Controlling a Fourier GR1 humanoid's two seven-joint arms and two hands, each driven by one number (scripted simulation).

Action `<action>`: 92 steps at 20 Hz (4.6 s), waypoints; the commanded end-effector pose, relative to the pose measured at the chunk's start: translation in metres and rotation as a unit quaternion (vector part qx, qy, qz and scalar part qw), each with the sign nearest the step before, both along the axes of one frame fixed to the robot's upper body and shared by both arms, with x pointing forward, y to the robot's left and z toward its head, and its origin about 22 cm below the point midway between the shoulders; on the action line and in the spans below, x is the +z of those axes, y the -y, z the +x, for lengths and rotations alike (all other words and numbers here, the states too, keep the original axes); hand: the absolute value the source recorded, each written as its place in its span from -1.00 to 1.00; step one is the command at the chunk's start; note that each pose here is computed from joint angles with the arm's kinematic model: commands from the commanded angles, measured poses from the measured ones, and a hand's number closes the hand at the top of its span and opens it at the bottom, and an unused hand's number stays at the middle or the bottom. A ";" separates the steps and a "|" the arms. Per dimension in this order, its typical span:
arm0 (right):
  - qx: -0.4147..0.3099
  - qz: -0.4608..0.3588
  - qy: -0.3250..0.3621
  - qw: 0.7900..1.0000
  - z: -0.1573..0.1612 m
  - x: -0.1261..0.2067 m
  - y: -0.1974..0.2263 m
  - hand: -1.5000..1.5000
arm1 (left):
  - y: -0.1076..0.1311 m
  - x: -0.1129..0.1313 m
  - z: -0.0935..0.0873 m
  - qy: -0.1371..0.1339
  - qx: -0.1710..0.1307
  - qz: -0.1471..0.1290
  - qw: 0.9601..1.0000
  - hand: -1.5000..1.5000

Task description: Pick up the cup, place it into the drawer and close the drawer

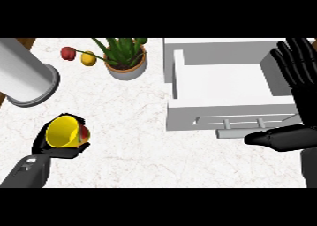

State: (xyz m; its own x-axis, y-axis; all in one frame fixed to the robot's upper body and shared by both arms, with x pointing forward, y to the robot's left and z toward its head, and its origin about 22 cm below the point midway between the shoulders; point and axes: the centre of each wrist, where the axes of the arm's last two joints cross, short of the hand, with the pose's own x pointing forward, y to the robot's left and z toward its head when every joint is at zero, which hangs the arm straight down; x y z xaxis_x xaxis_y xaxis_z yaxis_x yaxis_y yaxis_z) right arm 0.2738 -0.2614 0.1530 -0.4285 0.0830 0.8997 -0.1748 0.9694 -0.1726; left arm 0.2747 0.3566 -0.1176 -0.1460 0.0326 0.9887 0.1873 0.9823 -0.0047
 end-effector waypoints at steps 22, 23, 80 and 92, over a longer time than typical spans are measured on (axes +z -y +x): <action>-0.024 -0.011 -0.009 1.000 0.001 -0.006 0.014 -1.00 | 0.150 0.091 0.110 0.218 0.041 -0.090 0.971 1.00; -0.034 0.003 0.001 0.999 -0.002 -0.009 0.016 -1.00 | 0.135 0.108 0.117 0.225 0.032 -0.080 0.971 1.00; 0.329 -0.179 -0.074 0.924 0.016 -0.001 -0.049 1.00 | 0.315 0.243 0.162 0.094 -0.009 -0.054 0.994 -1.00; 0.176 -0.372 -0.111 0.905 0.014 -0.065 -0.048 -1.00 | 0.308 0.228 0.160 0.086 0.002 -0.089 0.992 -1.00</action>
